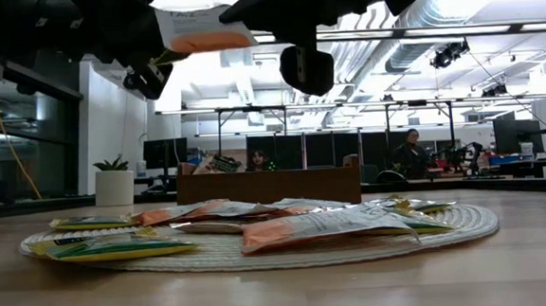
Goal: Pick & Place Tea
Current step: Put the yellow tea bag into the right section of the wooden organizer
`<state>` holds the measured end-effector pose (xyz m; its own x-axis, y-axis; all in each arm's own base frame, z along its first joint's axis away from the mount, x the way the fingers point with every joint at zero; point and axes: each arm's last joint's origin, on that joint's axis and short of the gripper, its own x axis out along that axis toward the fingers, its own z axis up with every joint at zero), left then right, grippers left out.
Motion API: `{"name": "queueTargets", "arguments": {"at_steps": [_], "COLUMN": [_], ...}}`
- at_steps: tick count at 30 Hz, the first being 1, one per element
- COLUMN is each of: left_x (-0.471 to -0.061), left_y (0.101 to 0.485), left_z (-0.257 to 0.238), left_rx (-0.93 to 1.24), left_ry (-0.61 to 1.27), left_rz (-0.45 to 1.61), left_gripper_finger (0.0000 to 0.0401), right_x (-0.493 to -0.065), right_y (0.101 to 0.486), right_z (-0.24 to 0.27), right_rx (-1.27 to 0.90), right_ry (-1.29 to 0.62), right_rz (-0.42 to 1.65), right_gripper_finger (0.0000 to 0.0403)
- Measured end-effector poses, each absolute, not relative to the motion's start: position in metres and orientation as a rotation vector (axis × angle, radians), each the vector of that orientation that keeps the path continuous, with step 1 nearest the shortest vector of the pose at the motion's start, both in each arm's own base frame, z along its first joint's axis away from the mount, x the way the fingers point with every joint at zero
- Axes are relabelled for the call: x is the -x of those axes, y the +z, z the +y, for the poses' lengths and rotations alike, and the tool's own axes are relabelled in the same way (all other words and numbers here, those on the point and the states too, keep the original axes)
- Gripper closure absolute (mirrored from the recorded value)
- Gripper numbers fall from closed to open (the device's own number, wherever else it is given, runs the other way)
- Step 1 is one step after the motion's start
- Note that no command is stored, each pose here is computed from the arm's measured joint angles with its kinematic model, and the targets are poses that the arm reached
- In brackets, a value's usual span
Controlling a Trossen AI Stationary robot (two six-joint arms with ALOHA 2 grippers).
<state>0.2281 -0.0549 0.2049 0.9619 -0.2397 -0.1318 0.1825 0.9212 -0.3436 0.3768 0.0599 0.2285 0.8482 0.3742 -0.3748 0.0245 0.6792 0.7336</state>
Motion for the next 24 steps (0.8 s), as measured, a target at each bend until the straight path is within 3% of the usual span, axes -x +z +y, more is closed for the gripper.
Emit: {"name": "queueTargets", "arguments": {"at_steps": [13,24], "left_x": [-0.2283,-0.2293], "left_y": [0.2051,0.2102], "left_z": [-0.0544,-0.0523], "left_rx": [0.327,0.305], "left_ry": [-0.202,-0.132], "left_rz": [0.168,0.101], "left_gripper_finger": [0.0401,0.0401], "right_x": [-0.3768,-0.3766], "right_y": [0.2285,0.228], "right_z": [0.0602,0.0602], "right_rx": [-0.829,-0.831], "right_ry": [0.2,0.196], "right_rz": [0.538,0.543], "right_gripper_finger": [0.0297,0.029]}}
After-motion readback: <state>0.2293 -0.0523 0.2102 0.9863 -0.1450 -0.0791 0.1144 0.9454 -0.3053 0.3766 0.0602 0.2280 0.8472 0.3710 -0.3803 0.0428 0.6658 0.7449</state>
